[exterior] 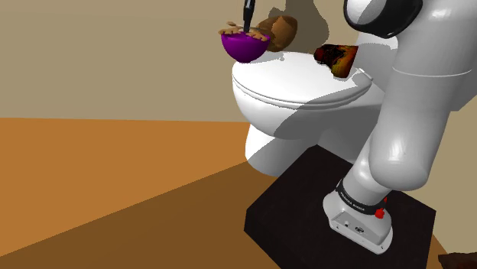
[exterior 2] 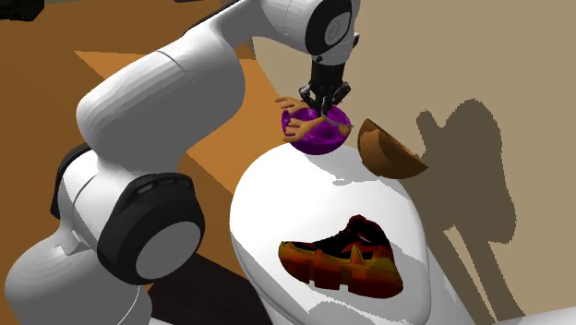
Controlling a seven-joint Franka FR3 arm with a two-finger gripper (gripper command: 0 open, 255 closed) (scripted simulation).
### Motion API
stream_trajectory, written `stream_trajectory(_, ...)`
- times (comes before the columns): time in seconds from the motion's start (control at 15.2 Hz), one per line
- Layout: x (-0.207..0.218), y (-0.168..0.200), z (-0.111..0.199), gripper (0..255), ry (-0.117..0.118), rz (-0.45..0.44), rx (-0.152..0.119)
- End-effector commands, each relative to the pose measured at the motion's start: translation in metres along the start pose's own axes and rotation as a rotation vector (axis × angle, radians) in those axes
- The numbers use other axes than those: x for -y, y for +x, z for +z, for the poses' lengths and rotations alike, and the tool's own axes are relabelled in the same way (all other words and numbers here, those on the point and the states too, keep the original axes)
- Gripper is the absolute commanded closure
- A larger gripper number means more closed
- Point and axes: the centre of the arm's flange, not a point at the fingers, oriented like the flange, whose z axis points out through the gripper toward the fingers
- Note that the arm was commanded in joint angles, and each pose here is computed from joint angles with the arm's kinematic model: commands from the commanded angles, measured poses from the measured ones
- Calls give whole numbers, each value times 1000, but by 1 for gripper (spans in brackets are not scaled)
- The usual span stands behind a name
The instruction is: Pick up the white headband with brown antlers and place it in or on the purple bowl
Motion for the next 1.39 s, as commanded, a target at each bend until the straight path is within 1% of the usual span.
stream_trajectory(0.0, 0, 0, 1, 255, 0, 0, 0)
stream_trajectory(0.26, 0, 0, 1, 255, 0, 0, 0)
stream_trajectory(0.33, 0, 0, 1, 0, 0, 0, 0)
stream_trajectory(0.66, 0, 0, 1, 0, 0, 0, 0)
stream_trajectory(0.92, 0, 0, -49, 0, 0, 0, 0)
stream_trajectory(1.32, 0, 0, -49, 0, 0, 0, 0)
